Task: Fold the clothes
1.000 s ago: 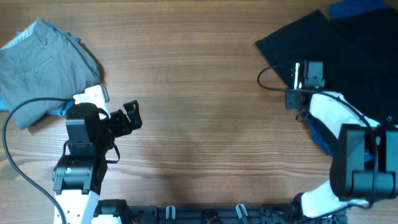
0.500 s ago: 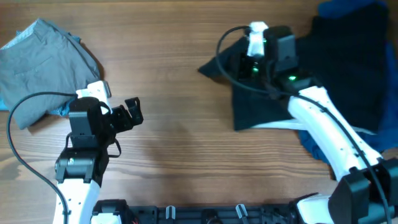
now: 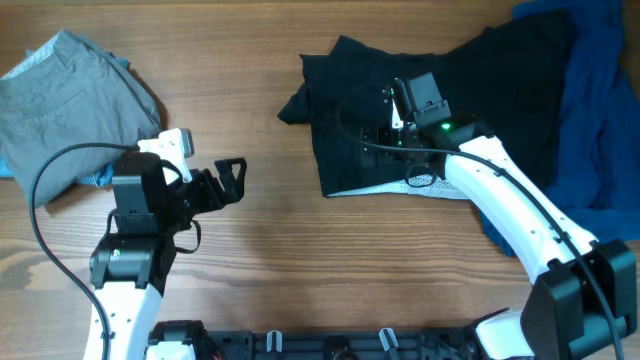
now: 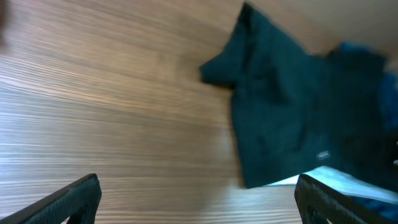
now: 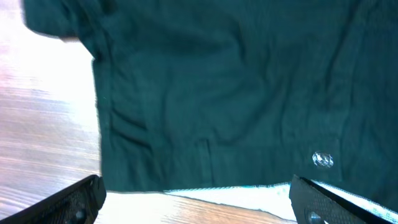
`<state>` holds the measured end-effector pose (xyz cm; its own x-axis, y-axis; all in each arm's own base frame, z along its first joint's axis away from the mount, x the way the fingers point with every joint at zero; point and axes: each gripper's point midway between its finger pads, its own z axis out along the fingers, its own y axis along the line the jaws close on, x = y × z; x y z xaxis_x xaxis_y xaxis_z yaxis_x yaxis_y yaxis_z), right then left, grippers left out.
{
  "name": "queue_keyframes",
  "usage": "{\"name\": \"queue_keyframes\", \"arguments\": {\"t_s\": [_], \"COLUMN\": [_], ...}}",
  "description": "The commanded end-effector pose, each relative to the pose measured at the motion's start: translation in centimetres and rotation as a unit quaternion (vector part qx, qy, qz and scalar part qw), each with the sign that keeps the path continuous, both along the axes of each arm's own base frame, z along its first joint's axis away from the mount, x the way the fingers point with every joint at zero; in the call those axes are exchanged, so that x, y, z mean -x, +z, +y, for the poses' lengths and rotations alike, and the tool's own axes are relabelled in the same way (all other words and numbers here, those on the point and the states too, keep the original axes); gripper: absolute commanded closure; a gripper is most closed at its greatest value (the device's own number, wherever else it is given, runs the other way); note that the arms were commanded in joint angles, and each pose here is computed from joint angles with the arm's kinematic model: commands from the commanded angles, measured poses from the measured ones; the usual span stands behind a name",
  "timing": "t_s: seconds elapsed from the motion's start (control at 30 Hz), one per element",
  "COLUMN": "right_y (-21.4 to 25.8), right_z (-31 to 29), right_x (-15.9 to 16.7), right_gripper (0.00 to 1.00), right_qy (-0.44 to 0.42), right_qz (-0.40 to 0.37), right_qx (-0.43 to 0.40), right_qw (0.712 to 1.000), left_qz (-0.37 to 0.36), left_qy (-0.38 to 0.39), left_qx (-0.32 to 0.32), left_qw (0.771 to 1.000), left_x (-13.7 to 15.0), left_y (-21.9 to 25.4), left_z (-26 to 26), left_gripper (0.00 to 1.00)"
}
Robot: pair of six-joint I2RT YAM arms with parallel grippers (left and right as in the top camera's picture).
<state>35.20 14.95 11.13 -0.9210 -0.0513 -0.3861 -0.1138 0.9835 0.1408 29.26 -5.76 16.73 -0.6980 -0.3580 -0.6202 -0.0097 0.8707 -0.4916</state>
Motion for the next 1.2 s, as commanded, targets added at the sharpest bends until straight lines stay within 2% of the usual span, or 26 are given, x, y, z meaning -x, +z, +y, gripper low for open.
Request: {"name": "queue_keyframes", "arguments": {"t_s": [0.0, 0.07, 0.23, 0.33, 0.53, 0.6, 0.67, 0.7, 0.8, 0.9, 1.0, 1.03, 1.1, 1.17], "right_y": [-0.9, -0.8, 0.2, 1.1, 1.0, 1.0, 1.0, 1.0, 1.0, 1.0, 1.3, 1.4, 2.4, 4.2], "right_z": [-2.1, -4.0, -6.6, -8.8, -9.8, -9.7, -9.7, -9.7, -9.7, -9.6, -9.3, -8.7, -5.7, -3.1], "right_x": [0.6, 0.7, 0.9, 1.6, 2.4, 2.5, 2.6, 2.6, 2.5, 2.4, 1.5, 1.1, -0.4, -2.5], "right_gripper": [0.00, 0.00, 0.00, 0.00, 0.00, 0.00, 0.01, 0.00, 0.00, 0.00, 0.00, 0.00, 0.00, 0.00], "right_qy": [-0.022, -0.079, -0.113, -0.138, -0.152, -0.150, -0.150, -0.150, -0.150, -0.150, -0.137, -0.106, 0.017, 0.070], "right_qz": [0.017, 0.021, 0.030, 0.034, 0.055, 0.057, 0.058, 0.058, 0.056, 0.054, 0.036, 0.027, -0.016, -0.074], "right_qx": [0.053, 0.072, 0.055, 0.057, 0.056, 0.051, 0.052, 0.052, 0.051, 0.050, 0.045, 0.039, -0.004, -0.060], "right_qw": [0.998, 0.994, 0.992, 0.988, 0.985, 0.986, 0.986, 0.986, 0.986, 0.986, 0.989, 0.993, 1.000, 0.993], "left_qz": [0.017, 0.023, 0.069, 0.107, 0.144, 0.158, 0.180, 0.183, 0.186, 0.214, 0.279, 0.300, 0.327, 0.331], "left_qy": [0.047, 0.033, -0.058, -0.105, -0.088, -0.090, -0.095, -0.101, -0.112, -0.096, -0.072, -0.064, -0.011, 0.051], "left_qx": [0.119, 0.128, 0.120, 0.115, 0.145, 0.153, 0.155, 0.153, 0.152, 0.152, 0.121, 0.100, 0.059, 0.069], "left_qw": [0.992, 0.991, 0.989, 0.982, 0.975, 0.971, 0.967, 0.966, 0.964, 0.960, 0.950, 0.947, 0.943, 0.940], "left_x": [-1.4, -2.5, -4.4, -4.2, -4.8, -4.4, -3.3, -2.9, -2.3, -1.9, 0.6, 2.2, 5.2, 6.8], "left_y": [1.5, 0.8, -4.5, -8.8, -13.6, -15.6, -17.2, -17.4, -17.4, -17.1, -15.1, -14.1, -12.0, -10.0], "left_z": [-1.1, -2.1, -8.9, -13.2, -17.0, -18.7, -19.9, -20.3, -21.0, -19.4, -14.2, -11.7, -5.7, -2.1], "left_gripper": [0.00, 0.00, 0.00, 0.00, 0.00, 0.03, 0.12, 0.25, 0.96, 0.96, 0.96, 0.96, 0.96, 0.96]}}
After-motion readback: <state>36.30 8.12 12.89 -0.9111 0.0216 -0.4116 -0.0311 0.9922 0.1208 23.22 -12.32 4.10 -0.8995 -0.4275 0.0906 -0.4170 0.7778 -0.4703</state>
